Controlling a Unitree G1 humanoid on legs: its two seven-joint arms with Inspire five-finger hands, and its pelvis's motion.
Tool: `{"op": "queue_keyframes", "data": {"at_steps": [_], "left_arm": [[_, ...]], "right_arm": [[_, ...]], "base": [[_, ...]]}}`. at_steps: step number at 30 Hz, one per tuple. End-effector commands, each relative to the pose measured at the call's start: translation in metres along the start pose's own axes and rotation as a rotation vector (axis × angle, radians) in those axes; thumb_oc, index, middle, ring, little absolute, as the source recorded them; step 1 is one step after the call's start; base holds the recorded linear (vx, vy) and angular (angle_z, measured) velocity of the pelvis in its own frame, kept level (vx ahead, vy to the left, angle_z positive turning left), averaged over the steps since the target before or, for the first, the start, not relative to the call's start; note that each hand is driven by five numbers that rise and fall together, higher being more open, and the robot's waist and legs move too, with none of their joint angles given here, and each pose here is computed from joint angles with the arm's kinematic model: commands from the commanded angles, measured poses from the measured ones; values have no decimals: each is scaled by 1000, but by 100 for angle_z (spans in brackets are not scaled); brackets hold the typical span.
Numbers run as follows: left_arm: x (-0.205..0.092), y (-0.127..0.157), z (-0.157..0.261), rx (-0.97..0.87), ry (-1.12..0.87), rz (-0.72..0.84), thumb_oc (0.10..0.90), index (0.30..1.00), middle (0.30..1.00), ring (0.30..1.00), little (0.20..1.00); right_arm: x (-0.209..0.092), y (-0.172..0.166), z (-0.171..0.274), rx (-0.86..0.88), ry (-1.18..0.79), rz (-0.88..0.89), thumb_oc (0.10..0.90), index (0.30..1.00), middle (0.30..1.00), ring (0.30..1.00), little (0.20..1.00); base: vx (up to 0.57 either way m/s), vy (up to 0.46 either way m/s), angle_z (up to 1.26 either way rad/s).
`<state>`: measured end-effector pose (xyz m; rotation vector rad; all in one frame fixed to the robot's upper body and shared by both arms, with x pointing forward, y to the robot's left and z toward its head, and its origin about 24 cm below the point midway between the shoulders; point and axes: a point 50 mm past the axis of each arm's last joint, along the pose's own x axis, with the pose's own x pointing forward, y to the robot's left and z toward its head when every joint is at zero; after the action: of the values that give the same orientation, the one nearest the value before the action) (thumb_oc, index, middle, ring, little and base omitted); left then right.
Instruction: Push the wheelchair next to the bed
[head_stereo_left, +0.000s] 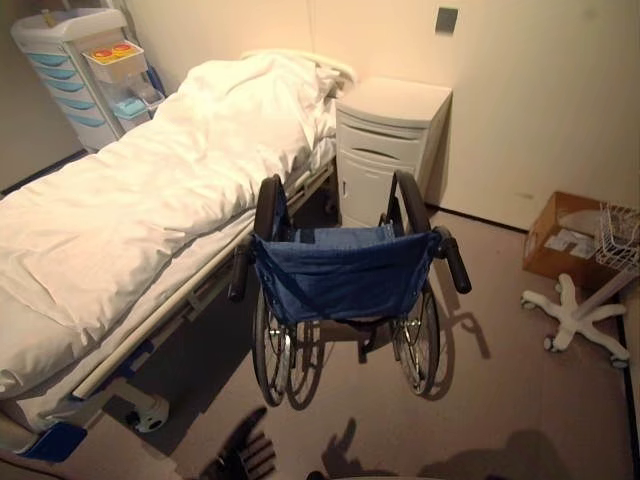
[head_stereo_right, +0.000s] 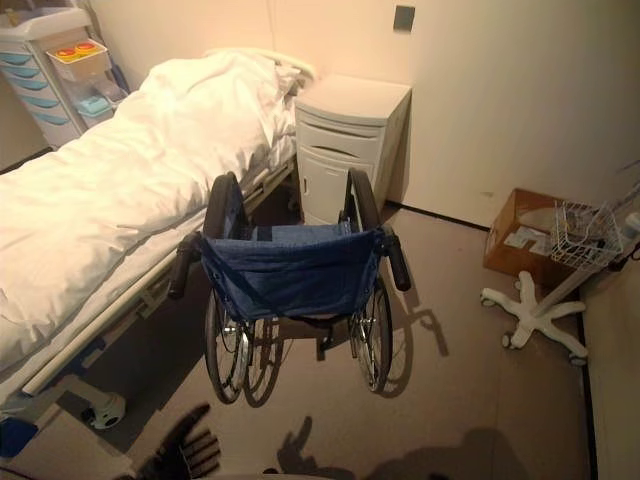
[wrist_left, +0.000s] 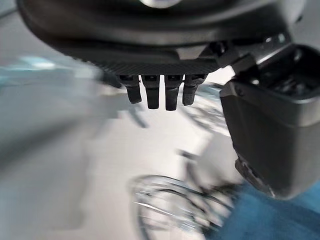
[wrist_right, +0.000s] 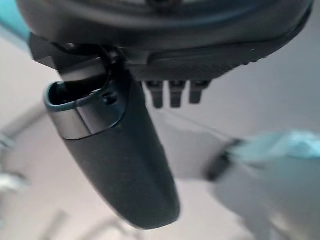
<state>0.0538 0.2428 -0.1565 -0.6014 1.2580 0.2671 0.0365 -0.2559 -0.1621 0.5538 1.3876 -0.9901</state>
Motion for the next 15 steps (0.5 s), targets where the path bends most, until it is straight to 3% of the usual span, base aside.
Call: {"op": "queue_keyframes", "data": {"at_steps": [1, 8, 15], "left_arm": [[7, -7, 16, 38, -32, 38, 800, 900, 900, 900, 900], [11, -3, -17, 5, 102, 181, 800, 900, 900, 900, 900], [13, -6, -27, 32, 144, 219, 800, 900, 900, 900, 900]], "right_arm": [[1, -2, 8, -173, 8, 81, 800, 900, 900, 900, 900], [3, 1, -19, -397, 84, 173, 800, 900, 900, 900, 900], [3, 8, -33, -558, 115, 242, 800, 900, 900, 900, 900]], "base": [[0, 0, 0], [0, 0, 0], [3, 0, 2]]}}
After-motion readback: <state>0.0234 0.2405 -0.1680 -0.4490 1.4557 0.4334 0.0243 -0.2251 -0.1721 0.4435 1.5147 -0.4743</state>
